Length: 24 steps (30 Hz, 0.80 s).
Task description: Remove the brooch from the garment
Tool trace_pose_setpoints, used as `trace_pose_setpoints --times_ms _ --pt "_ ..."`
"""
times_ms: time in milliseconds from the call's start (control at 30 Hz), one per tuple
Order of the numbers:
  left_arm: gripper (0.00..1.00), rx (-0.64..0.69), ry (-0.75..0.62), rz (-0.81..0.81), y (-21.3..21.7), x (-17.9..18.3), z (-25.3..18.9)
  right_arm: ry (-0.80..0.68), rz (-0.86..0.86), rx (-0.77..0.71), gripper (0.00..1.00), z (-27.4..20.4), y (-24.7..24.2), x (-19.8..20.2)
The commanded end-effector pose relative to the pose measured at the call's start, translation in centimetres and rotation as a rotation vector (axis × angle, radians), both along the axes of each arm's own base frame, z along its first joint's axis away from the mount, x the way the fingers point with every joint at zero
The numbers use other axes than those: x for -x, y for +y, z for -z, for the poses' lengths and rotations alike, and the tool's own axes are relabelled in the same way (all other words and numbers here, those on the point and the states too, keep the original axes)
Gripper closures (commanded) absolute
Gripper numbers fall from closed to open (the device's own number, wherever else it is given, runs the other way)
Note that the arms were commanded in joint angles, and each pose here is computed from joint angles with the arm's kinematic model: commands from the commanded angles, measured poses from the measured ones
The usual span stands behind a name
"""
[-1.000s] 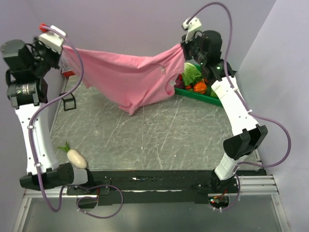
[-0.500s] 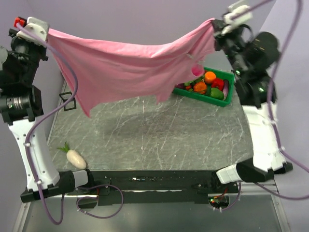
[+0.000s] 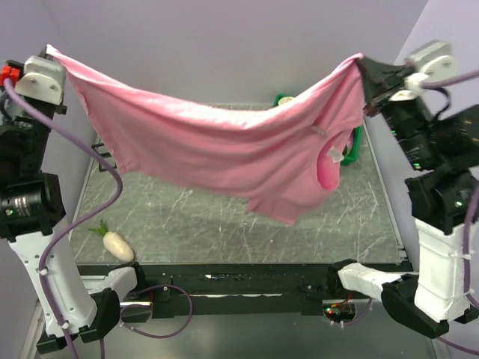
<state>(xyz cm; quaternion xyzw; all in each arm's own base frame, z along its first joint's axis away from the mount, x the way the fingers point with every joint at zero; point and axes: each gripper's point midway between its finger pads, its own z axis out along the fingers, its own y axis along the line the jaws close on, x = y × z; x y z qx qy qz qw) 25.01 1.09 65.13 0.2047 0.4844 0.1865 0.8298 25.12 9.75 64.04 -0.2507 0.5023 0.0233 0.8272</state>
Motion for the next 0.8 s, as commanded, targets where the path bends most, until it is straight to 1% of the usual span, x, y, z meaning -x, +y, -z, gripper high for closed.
trace_pose_setpoints --times_ms 0,33,67,100,133,167,200,233,267,300,333,367,400,433,467,500,533,567,600,633,667,700,733,767 --pt "0.99 0.019 0.193 -0.021 1.6 -5.6 6.9 0.142 -0.037 0.066 1.00 6.6 2.6 -5.4" --pt "0.99 0.014 0.242 -0.028 1.9 -6.5 8.7 0.211 -0.054 0.086 1.00 9.7 3.4 -7.1" --pt "0.99 0.017 0.286 -0.032 2.2 -7.4 10.4 0.226 -0.071 0.088 1.00 10.7 4.0 -7.9" --pt "0.99 0.027 0.363 -0.039 2.7 -8.8 13.7 0.259 -0.087 0.093 1.00 12.1 4.6 -8.7" --pt "0.99 0.014 0.413 -0.042 2.9 -9.5 15.7 0.335 -0.119 0.105 1.00 15.3 5.8 -10.4" --pt "0.99 0.018 0.463 -0.044 3.1 -10.4 17.8 0.368 -0.131 0.110 1.00 16.8 6.3 -11.3" --pt "0.99 0.026 0.534 -0.040 3.3 -11.2 20.9 0.383 -0.138 0.109 1.00 17.8 6.8 -12.3" --pt "0.99 0.030 0.574 -0.041 3.5 -11.8 22.7 0.450 -0.139 0.111 1.00 20.8 7.5 -14.3" --pt "0.99 0.042 0.611 -0.038 3.7 -12.8 24.5 0.471 -0.139 0.114 1.00 22.0 7.9 -15.4" --pt "0.99 0.058 0.672 -0.032 3.8 -13.5 27.4 0.471 -0.139 0.115 1.00 22.7 8.3 -16.6" --pt "0.99 0.066 0.719 -0.027 4.0 -14.6 29.7 0.521 -0.135 0.124 1.00 25.1 9.1 -19.0" --pt "0.99 0.067 0.737 -0.029 4.3 -15.4 31.1 0.537 -0.137 0.127 1.00 26.0 9.6 -20.2" --pt "0.99 0.078 0.779 -0.035 4.6 -16.1 33.3 0.613 -0.137 0.139 1.00 29.7 10.5 -22.8" --pt "0.99 0.091 0.838 -0.057 5.3 -17.5 36.0 0.591 -0.138 0.129 1.00 28.6 11.0 -24.3" --pt "0.99 0.098 0.856 -0.076 5.9 -18.3 37.1 0.611 -0.136 0.130 1.00 29.5 11.5 -25.7" --pt "0.99 0.109 0.873 -0.086 6.4 -19.1 37.7 0.689 -0.133 0.146 1.00 33.8 12.3 -28.2" --pt "0.99 0.120 0.933 -0.106 7.1 -20.3 40.3 0.664 -0.134 0.139 1.00 32.3 12.8 -29.7" --pt "0.99 0.123 0.936 -0.118 7.6 -21.2 40.2 0.675 -0.119 0.142 1.00 33.1 13.0 -31.1" --pt "0.99 0.135 0.953 -0.128 8.1 -21.8 40.9 0.675 -0.114 0.145 1.00 34.3 13.9 -33.6" --pt "0.99 0.145 0.998 -0.137 8.5 -22.7 42.8 0.696 -0.098 0.155 1.00 35.6 13.9 -34.6" --pt "0.99 0.150 0.991 -0.169 9.3 -23.5 42.3 0.693 -0.059 0.154 1.00 36.3 13.6 -36.0" --pt "0.99 0.165 1.015 -0.186 9.7 -23.8 43.0 0.683 -0.040 0.159 0.97 37.3 13.8 -37.7" --pt "0.99 0.178 1.058 -0.199 10.0 -24.4 44.8 0.681 -0.021 0.161 0.88 37.9 13.8 -38.3" --pt "0.99 0.185 1.047 -0.201 10.2 -25.1 43.9 0.675 -0.007 0.159 0.79 38.1 13.6 -38.8"
